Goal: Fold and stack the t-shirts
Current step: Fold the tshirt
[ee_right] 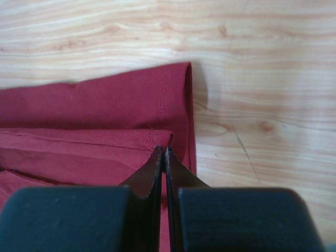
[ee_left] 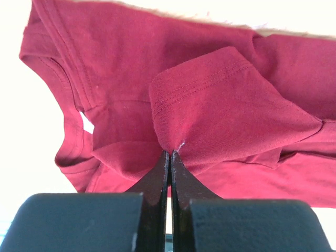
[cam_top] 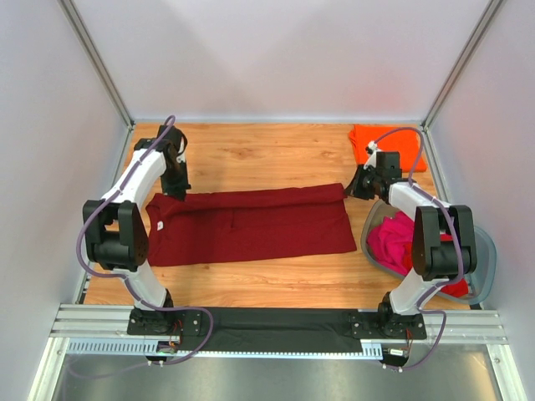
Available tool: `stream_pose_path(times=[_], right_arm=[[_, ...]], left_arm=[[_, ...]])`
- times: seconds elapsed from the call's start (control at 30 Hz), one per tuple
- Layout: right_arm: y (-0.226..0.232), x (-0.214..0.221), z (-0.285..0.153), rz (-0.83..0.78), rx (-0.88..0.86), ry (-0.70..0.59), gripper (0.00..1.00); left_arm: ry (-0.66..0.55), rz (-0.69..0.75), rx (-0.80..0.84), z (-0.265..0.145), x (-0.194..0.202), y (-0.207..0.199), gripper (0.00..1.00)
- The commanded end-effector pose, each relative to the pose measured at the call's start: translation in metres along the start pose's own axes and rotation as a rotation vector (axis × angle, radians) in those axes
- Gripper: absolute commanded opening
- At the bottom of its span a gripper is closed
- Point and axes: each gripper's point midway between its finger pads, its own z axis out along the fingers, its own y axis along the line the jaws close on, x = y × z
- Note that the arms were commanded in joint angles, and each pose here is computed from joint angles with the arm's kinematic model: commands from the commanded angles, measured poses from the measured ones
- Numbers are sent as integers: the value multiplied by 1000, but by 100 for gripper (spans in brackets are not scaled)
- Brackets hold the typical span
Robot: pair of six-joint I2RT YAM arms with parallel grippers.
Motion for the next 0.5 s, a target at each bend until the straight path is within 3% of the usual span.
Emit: stream_pose_path(times=[0.0, 0.47], right_arm=[[2, 3, -4, 6, -6, -6, 0], [-2, 14, -9, 1, 21, 11, 0]], left_arm=[[68, -6, -1, 7, 15, 0, 0], [162, -8, -36, 16, 36, 6, 0]])
